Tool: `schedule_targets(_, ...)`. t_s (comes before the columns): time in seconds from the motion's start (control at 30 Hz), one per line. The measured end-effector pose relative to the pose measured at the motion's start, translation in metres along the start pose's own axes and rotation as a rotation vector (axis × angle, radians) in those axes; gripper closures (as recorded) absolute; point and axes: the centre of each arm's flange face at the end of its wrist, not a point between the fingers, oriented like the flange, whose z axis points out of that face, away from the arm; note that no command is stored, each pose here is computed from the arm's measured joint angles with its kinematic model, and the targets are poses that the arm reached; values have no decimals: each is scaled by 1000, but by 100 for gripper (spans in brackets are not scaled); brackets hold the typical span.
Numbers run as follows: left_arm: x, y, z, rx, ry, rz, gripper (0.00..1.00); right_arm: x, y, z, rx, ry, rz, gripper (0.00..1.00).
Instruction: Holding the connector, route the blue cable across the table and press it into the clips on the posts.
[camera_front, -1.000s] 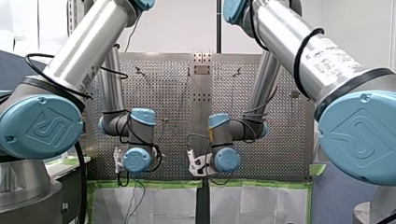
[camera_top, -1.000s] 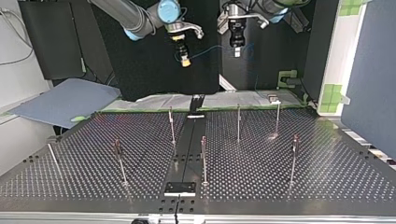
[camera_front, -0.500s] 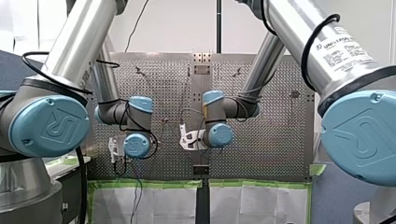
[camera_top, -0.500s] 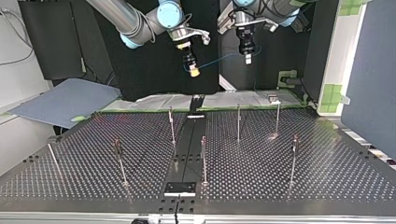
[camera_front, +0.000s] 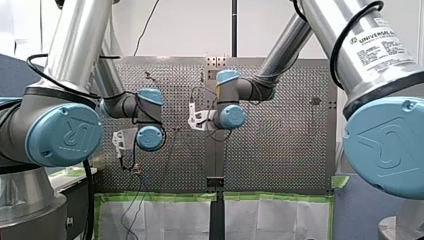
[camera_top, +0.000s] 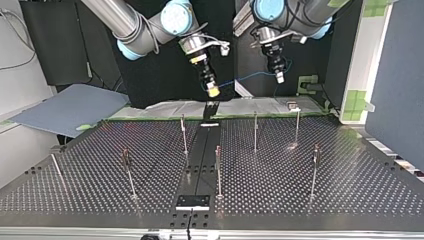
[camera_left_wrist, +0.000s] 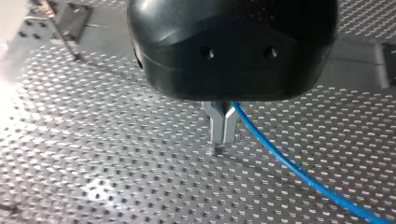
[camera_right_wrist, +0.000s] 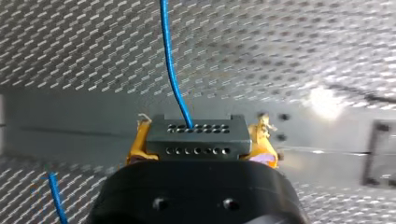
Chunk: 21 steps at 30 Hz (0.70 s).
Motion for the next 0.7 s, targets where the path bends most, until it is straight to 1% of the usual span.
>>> schedule_targets(0.1, -15, -7, 7, 0, -20, -24, 100, 24, -5, 3, 16, 41, 5, 100)
schedule_targets(0.17, -23, -10, 10, 0, -28, -35, 100, 36, -8, 5, 25, 57, 5, 100)
schedule_targets(0.27, -35, -12, 11, -1, -36, -46, 100, 42, -14, 11, 40, 67, 7, 100)
schedule_targets(0.4, -50, -10, 10, -16, -43, -52, 100, 50, -23, 21, 58, 88, 18, 100)
schedule_targets(0.57, -68, -10, 13, -36, -58, -64, 100, 62, -26, 30, 66, 111, 45, 100)
schedule_targets(0.7, -88, -13, 18, -41, -80, -79, 100, 66, -26, 33, 67, 117, 52, 100)
